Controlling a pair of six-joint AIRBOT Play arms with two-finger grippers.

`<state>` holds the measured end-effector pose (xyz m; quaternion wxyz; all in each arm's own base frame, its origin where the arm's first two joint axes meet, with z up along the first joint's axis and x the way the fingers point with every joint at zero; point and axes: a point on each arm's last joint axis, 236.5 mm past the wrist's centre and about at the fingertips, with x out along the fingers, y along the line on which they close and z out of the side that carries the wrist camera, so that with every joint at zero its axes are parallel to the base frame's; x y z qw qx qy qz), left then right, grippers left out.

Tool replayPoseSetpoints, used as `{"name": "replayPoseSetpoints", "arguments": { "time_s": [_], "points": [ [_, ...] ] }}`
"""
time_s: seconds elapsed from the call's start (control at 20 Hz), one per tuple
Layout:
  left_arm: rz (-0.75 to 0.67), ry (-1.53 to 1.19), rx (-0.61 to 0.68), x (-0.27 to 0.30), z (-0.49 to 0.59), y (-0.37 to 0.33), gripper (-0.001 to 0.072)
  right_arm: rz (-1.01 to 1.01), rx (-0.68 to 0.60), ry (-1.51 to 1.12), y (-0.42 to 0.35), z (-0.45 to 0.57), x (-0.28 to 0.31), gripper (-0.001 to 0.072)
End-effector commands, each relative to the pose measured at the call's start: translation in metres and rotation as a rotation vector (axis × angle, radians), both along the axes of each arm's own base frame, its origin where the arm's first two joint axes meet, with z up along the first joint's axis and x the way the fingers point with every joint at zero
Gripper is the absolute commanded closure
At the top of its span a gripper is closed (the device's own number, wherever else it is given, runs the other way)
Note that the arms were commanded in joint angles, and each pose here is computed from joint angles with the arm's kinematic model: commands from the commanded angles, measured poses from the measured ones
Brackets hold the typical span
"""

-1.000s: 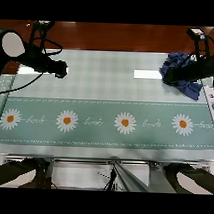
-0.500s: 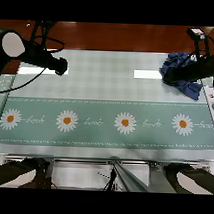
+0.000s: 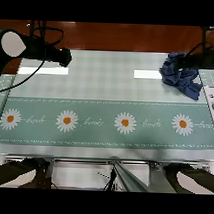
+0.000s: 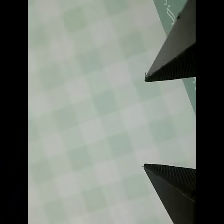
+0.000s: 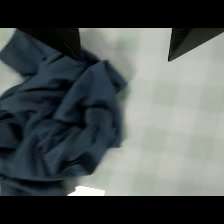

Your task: Fold the shirts.

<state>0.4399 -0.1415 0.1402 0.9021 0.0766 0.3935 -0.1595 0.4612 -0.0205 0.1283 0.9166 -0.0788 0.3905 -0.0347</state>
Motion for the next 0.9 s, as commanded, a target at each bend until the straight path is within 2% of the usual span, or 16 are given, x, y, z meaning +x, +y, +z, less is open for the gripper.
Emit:
{"name": "replayPoseSetpoints", "arguments": {
  "time_s": [0.0,0.15,0.35,0.45,0.55,0.85],
  "points": [
    [0.012,-0.001,-0.029,0.001,0.002,-0.004,0.0087,-0.181,-0.062,-0.119,-0.073,0.000,0.030,0.0115],
    [0.013,0.000,-0.029,0.001,0.001,-0.003,0.0087,-0.370,0.106,-0.023,-0.125,-0.059,0.025,0.0115],
    [0.012,0.002,-0.028,0.001,0.000,-0.004,0.0087,-0.594,0.487,0.031,-0.154,-0.125,0.023,0.0115],
    [0.012,0.005,-0.027,0.002,-0.001,-0.004,0.0087,-0.660,0.619,0.020,-0.158,-0.145,0.030,0.0115],
    [0.012,0.009,-0.026,0.002,-0.003,-0.004,0.0087,-0.682,0.665,0.014,-0.157,-0.161,0.039,0.0115],
    [0.012,0.012,-0.026,0.003,-0.004,-0.004,0.0087,-0.640,0.693,0.038,-0.113,-0.212,0.070,0.0116]
  ]
}}
